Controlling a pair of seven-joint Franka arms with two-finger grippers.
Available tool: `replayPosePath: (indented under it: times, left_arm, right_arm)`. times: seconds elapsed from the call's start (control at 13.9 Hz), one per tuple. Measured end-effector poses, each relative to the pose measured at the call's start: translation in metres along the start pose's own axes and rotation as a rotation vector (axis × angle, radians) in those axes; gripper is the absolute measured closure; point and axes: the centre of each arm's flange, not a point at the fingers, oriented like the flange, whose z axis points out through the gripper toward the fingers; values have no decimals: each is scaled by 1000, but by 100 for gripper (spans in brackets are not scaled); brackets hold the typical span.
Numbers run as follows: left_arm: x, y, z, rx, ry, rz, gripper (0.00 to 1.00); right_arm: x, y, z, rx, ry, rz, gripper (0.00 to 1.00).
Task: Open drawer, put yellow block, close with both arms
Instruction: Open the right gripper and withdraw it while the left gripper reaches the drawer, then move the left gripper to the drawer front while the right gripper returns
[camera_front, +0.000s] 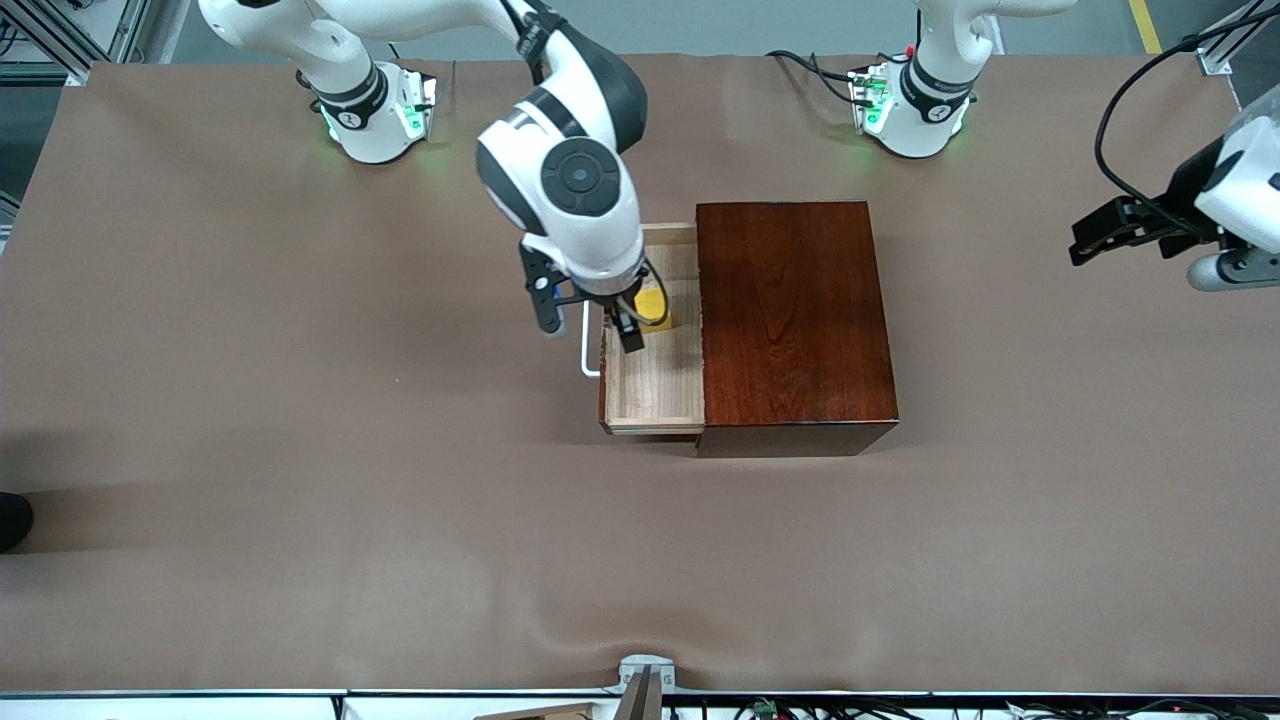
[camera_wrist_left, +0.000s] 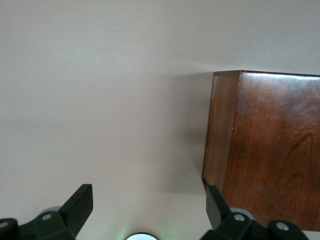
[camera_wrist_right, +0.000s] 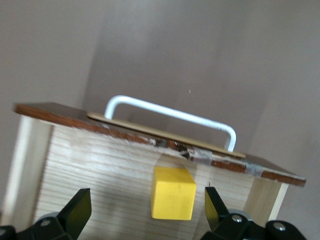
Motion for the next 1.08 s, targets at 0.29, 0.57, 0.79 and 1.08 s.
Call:
replayPosePath:
  times: [0.29,0.57,0.79,1.08]
  left_arm:
    - [-14,74,4,-24,-14,57,0]
    - [-33,161,22,-22,-42,41,0]
    - [-37,227,43,-31,-58,-43,0]
    - [-40,326,72,-93,-45,-254,0]
  right_arm:
    - [56,-8,-46,-13,1,-162,0]
    - [127,-2,-100,-20,0,-319,0]
    - [176,-1,-130,11,-3,-353,0]
    - [207,3,-149,32,-2,-398,0]
